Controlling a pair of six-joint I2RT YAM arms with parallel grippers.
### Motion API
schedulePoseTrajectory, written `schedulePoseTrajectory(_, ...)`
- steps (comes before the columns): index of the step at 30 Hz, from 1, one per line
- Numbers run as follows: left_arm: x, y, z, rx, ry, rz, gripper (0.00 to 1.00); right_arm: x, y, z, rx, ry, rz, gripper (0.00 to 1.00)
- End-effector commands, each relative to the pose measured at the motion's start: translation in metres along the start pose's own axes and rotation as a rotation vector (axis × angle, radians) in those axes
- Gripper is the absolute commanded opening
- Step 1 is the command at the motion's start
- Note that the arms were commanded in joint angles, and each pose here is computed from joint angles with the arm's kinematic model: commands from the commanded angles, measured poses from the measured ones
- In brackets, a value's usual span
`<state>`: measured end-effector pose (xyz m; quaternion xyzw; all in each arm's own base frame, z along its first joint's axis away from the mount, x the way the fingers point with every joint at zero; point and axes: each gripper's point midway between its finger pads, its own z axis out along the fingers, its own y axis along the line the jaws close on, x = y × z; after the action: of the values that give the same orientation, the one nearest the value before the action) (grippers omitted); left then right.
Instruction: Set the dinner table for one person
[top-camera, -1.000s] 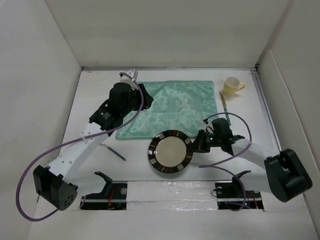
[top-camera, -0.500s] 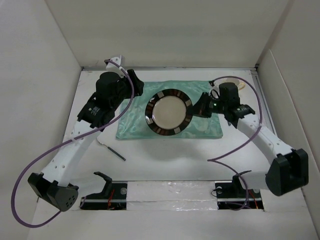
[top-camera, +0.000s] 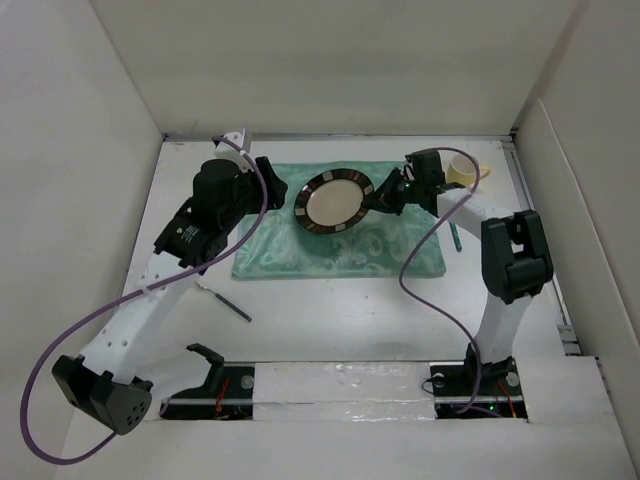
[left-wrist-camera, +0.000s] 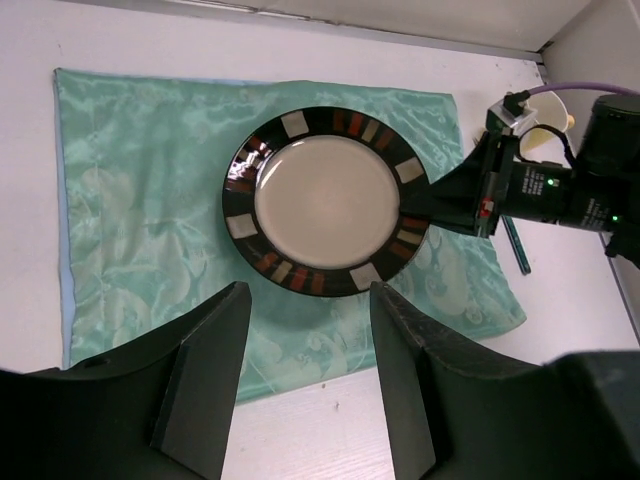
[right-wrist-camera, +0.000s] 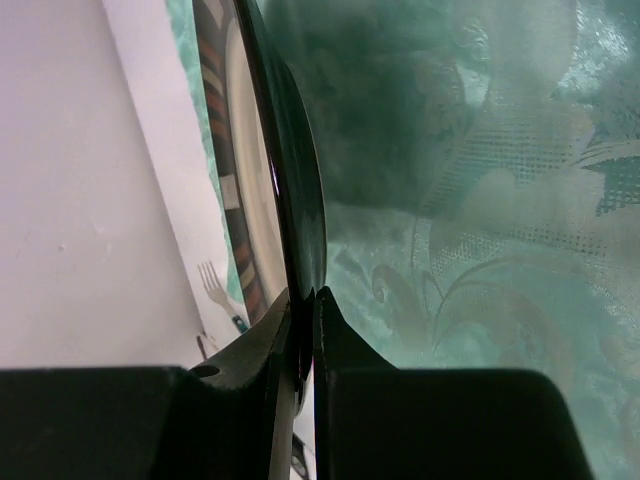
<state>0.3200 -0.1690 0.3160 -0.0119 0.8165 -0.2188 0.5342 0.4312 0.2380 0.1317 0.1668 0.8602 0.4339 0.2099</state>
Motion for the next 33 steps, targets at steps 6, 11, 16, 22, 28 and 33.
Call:
schedulePoseTrajectory(6,0.005,-0.003,-0.004,0.034,-0.009,-0.013,0.48,-0.029,0.075,-0.003,-0.261,-0.062,-0.052,0.00)
schedulePoseTrajectory(11,0.012,-0.003,0.001,0.040,0.004,-0.026,0.48,-0.011,0.031,0.018,-0.175,-0.036,-0.008,0.00)
schedulePoseTrajectory(16,0.016,-0.004,0.007,0.045,0.014,-0.034,0.47,0.012,-0.009,0.034,-0.044,0.026,0.005,0.11)
schedulePoseTrajectory(22,0.017,-0.006,0.014,0.052,0.019,-0.043,0.48,0.021,-0.022,0.029,0.024,0.016,-0.004,0.46)
schedulePoseTrajectory(28,0.013,-0.006,0.018,0.039,0.009,-0.041,0.47,0.016,-0.031,0.001,0.098,0.004,0.002,0.57)
schedulePoseTrajectory(33,0.005,-0.005,0.017,0.029,-0.013,-0.019,0.47,-0.018,-0.047,-0.059,0.141,-0.103,-0.052,0.56)
